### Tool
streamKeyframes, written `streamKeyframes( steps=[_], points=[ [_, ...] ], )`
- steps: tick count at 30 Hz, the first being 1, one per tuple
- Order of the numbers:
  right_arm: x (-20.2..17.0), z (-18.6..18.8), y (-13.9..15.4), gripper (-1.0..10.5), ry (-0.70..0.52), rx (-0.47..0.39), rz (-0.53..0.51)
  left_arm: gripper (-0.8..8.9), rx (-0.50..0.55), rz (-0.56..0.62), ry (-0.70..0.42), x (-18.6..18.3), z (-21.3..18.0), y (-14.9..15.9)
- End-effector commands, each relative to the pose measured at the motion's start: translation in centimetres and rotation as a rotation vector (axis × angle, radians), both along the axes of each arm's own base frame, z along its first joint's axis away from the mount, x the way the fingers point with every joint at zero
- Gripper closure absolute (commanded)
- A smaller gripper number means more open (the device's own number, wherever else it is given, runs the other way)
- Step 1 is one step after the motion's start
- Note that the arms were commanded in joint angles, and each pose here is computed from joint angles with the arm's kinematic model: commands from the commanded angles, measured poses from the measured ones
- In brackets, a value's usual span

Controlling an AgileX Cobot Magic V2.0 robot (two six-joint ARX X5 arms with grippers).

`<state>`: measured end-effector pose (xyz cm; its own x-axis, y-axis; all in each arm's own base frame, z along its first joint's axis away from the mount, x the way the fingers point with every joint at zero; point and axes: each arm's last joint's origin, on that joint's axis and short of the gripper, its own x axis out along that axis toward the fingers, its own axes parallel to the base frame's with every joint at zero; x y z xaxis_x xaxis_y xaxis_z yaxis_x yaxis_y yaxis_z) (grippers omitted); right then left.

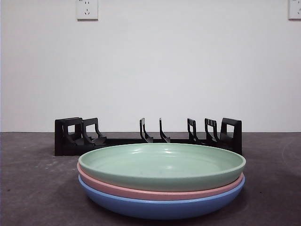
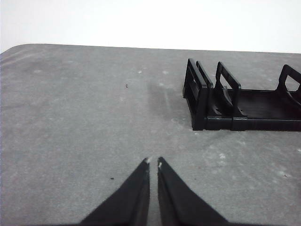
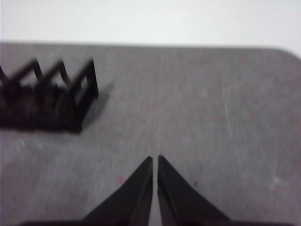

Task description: Place the plate

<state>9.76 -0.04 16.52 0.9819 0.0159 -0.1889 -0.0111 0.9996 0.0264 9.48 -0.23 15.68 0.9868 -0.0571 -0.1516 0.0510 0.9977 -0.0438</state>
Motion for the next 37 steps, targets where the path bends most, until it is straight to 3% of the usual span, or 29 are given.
streamKeyframes(
  steps=[1, 12, 37],
  points=[
    [0.1, -0.6, 0.0, 9.3, -0.003, -0.003, -0.002, 7.87, 0.007, 0.003, 0.024, 0.1, -0.7, 0.0],
    [-0.2, -1.5, -0.1, 9.3, -0.02, 0.009, -0.053, 7.87, 0.007, 0.003, 0.024, 0.1, -0.7, 0.0],
    [-0.1, -1.3, -0.1, 9.3, -0.045, 0.008, -0.054, 7.87, 0.007, 0.003, 0.024, 0.1, -0.7, 0.0]
  ],
)
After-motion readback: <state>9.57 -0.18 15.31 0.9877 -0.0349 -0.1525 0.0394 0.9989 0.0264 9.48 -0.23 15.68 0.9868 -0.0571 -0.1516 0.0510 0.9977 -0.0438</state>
